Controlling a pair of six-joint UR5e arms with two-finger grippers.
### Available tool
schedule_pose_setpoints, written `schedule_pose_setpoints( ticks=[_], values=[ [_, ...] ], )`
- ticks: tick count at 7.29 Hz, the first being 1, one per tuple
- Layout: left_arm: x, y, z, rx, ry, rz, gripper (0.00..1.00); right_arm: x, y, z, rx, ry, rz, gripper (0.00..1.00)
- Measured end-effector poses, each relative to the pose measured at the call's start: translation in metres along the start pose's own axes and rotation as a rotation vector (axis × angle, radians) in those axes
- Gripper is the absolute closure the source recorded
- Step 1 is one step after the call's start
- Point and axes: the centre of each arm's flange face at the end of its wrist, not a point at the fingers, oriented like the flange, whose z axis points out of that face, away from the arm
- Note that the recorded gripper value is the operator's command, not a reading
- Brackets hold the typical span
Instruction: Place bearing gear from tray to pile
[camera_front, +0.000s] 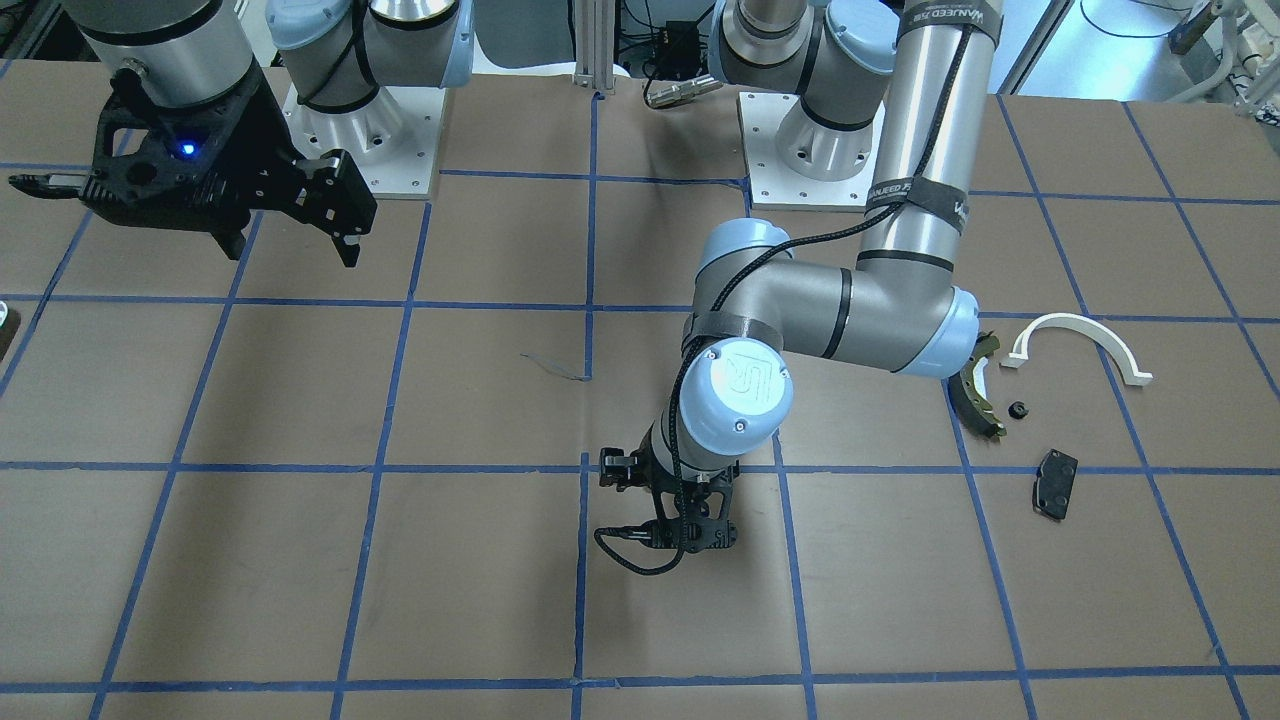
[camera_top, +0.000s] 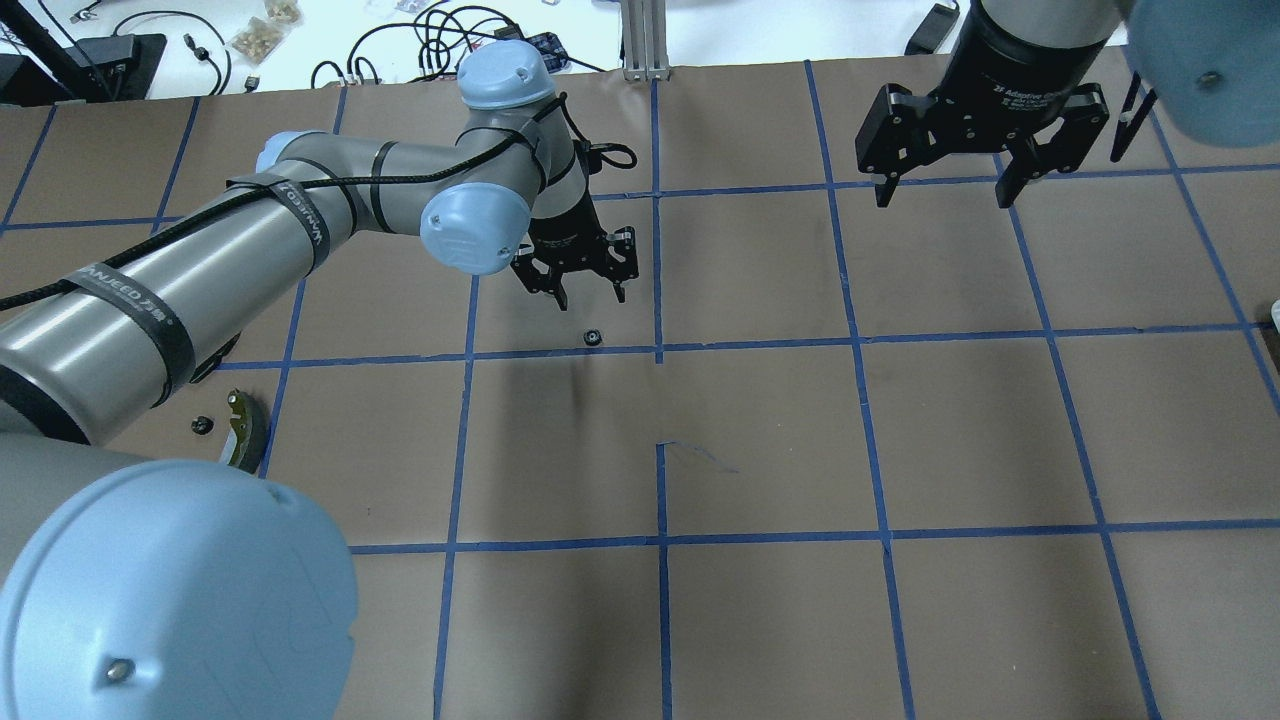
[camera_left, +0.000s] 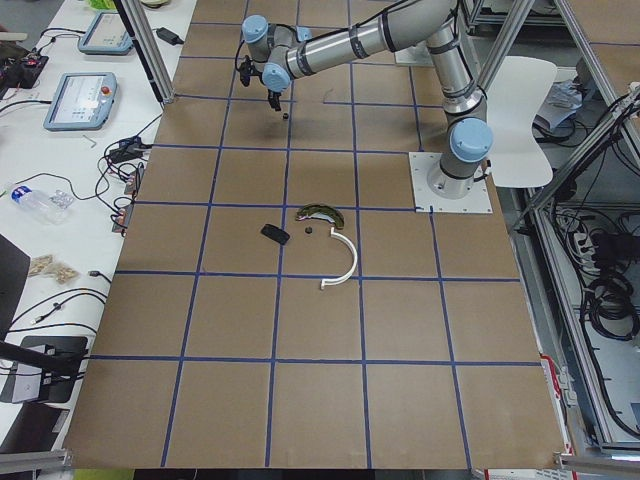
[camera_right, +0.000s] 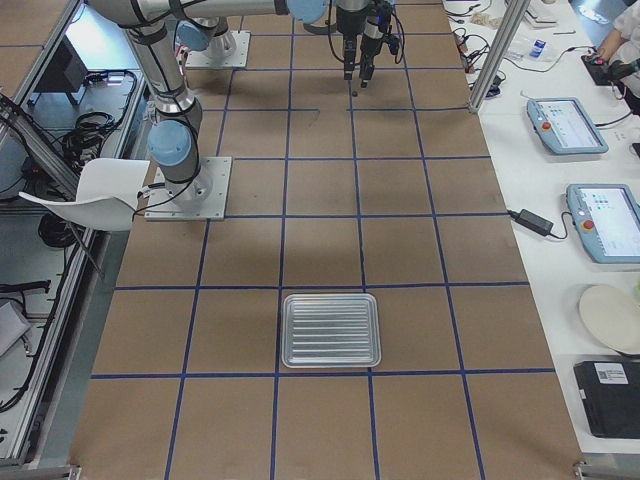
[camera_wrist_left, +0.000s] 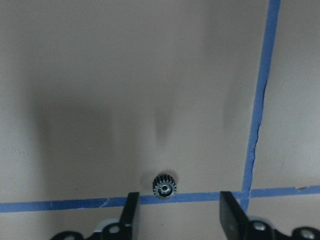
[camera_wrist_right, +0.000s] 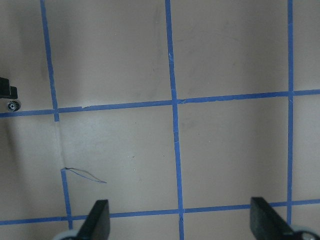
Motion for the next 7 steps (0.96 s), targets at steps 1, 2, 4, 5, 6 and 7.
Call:
schedule_pose_setpoints(
  ticks=[1,2,4,5,6,7],
  values=[
    [-0.001,0.002,0.011,-0.015,-0.013,0.006,0.04,0.000,0.000,0.000,0.002,0.003,-0.001,0.00],
    [-0.006,0.004,0.022,-0.027,-0.044,0.021,0.05,0.000,-0.001,0.002,0.001,0.006,-0.001,0.00],
    [-0.012,0.004,0.036,-0.020,-0.079,0.033,0.13,0.000,-0.002,0.005,-0.002,0.007,0.001,0.00],
    [-0.012,0.004,0.040,-0.019,-0.079,0.031,0.16,0.000,-0.002,0.005,-0.003,0.008,0.004,0.00],
    [-0.012,0.003,0.042,-0.020,-0.077,0.029,0.19,0.000,-0.002,0.005,-0.004,0.009,0.005,0.00],
    [-0.011,0.003,0.044,-0.022,-0.075,0.028,0.36,0.000,-0.002,0.005,-0.005,0.007,0.004,0.00]
  ],
)
